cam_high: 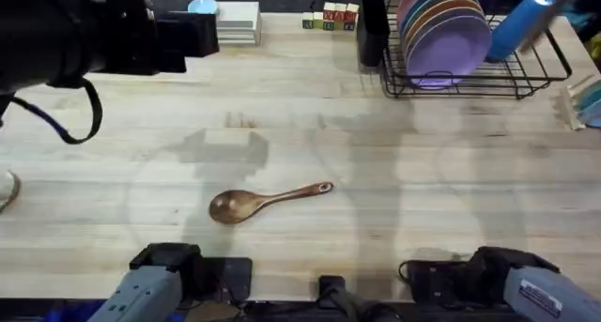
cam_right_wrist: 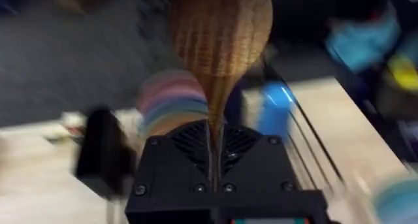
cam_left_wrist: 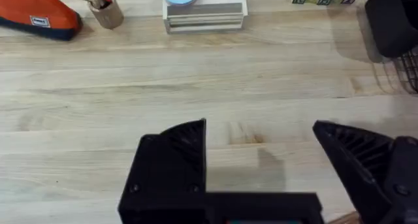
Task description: Pick up the spoon on the table one by one and put them onto the rack
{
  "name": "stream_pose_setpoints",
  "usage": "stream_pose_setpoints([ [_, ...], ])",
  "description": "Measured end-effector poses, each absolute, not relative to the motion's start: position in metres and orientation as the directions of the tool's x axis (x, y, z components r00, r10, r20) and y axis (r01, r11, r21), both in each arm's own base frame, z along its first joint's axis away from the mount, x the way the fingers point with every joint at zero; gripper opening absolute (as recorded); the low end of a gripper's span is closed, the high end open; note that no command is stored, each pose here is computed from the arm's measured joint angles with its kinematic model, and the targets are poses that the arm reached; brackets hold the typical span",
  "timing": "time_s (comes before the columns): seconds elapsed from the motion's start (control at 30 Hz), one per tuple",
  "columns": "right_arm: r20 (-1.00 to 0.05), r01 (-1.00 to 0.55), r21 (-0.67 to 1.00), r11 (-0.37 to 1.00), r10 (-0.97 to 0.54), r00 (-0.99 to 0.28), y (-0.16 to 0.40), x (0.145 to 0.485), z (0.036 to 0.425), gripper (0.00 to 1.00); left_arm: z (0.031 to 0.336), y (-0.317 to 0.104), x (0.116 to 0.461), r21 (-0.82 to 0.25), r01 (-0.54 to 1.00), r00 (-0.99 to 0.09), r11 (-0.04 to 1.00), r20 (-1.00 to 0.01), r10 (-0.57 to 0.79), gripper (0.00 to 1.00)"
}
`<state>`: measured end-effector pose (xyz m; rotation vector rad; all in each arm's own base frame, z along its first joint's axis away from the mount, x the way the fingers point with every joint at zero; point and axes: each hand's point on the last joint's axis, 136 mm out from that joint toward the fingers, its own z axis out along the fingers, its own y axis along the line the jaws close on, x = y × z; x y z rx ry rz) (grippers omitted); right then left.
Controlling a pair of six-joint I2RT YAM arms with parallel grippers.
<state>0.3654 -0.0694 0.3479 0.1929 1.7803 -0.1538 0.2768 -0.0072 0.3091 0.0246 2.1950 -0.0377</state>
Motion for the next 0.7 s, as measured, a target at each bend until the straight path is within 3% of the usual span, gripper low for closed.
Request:
stream_pose_setpoints([
  [0.2, -0.999, 0.073, 0.017, 0.997, 0.021, -0.049, -0.018, 0.407, 0.375, 0.032, 0.309, -0.007, 0.277, -0.018, 0.032, -0.584, 0.999, -0.811, 0.004, 0.993],
  [0.7, -0.980, -0.112, 0.032, 0.993, 0.053, 0.193, 0.066, 0.478, 0.377, 0.032, 0.309, -0.007, 0.277, -0.018, 0.032, -0.585, 0.999, -0.811, 0.004, 0.994],
])
